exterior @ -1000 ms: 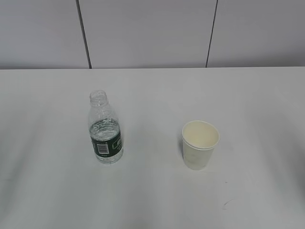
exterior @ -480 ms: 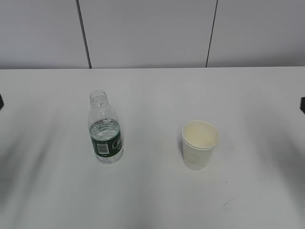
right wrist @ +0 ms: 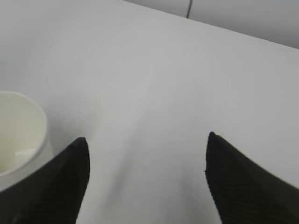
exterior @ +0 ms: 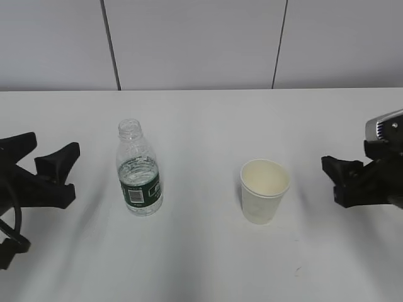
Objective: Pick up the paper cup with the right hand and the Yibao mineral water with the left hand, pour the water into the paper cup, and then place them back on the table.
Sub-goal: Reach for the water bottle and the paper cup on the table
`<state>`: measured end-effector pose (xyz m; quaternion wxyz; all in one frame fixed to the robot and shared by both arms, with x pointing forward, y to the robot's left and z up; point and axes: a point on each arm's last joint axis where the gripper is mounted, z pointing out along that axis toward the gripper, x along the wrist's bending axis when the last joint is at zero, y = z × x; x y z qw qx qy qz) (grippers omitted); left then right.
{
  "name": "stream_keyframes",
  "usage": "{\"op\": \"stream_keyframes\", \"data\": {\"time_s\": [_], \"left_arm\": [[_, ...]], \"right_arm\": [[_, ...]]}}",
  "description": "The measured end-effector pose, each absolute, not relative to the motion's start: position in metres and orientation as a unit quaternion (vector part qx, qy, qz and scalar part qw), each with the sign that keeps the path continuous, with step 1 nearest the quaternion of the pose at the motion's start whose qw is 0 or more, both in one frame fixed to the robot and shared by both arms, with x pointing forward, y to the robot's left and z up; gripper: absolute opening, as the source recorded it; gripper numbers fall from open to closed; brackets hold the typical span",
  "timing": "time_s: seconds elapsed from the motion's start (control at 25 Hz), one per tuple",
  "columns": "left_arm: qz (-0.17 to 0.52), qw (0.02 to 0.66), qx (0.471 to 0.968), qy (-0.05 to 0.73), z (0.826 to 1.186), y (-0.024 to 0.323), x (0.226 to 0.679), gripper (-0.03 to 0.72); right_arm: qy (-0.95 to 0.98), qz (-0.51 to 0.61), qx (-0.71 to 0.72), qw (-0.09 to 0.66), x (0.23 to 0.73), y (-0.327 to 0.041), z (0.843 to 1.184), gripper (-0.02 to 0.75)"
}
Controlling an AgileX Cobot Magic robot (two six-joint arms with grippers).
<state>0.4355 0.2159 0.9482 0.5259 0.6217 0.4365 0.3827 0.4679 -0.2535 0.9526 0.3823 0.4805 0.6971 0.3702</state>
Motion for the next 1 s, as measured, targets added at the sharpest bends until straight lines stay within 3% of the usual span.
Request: {"op": "stream_keyframes", "data": {"time_s": [0.36,0.72,1.0], "left_arm": [[0.310,0.501,0.680,0.436,0.896,0.200,0.442,0.458],[0.305,0.502,0.683,0.434,0.894,0.199,0.442,0.457],[0.305,0.502,0.683,0.434,0.894,0.199,0.442,0.457]], "right_arm": [[0.699,0.439,0.443,0.350,0.451,-0.243,0.897,0.573],[0.763,0.442,0.395,0.259,0.452,-0.225,0.849,0.573],[0.766,0.456,0.373,0.255,0.480,-0.215,0.834,0.573]]}}
